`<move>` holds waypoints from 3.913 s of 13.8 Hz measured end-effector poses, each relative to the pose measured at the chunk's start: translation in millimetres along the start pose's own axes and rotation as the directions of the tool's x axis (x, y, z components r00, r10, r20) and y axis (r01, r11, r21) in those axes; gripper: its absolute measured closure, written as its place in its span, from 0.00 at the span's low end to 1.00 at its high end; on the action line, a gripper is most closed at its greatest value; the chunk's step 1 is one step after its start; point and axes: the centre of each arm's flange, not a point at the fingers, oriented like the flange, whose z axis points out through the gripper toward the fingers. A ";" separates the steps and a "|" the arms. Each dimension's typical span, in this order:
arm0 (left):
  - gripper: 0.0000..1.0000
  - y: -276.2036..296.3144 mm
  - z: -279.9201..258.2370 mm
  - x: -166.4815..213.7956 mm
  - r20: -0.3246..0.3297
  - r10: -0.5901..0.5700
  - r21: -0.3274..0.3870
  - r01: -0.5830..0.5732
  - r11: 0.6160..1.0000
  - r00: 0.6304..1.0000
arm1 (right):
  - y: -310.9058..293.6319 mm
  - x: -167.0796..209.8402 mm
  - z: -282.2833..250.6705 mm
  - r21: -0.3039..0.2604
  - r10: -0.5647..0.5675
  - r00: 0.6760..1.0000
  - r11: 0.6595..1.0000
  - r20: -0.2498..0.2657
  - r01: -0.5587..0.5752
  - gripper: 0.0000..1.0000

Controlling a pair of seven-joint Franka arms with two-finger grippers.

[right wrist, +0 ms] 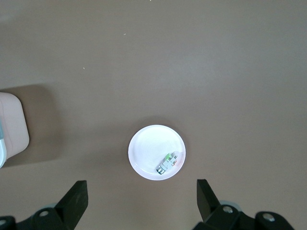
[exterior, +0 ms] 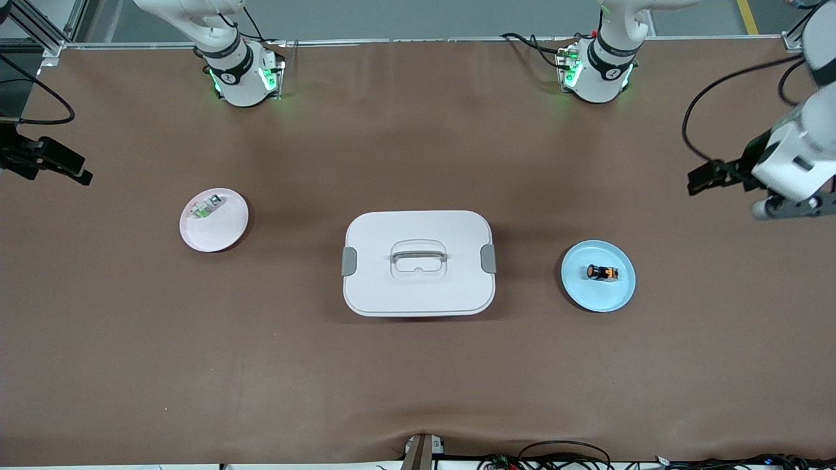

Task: Transfer orange switch to right arm and place
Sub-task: 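Move the left gripper over the orange switch on the blue plate, then lower the left gripper and grasp the orange switch, then lift the switch with the left gripper while the right gripper reaches over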

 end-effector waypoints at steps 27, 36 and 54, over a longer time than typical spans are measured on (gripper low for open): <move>0.00 51.5 317.9 44.4 -0.126 0.062 -0.058 -0.070 0.996 0.990 | -8.1 -0.3 -2.1 0.001 -0.006 1.000 1.000 -0.012 0.006 0.00; 0.00 58.1 331.1 45.6 -0.153 0.093 -0.064 -0.104 0.993 0.984 | -5.9 0.5 -1.2 0.000 0.002 1.000 1.000 -0.016 -0.002 0.00; 0.28 158.0 160.5 53.3 -0.142 -0.161 -0.180 0.135 0.974 0.977 | 5.9 -0.8 1.5 -0.001 0.055 0.998 0.998 0.004 -0.055 0.00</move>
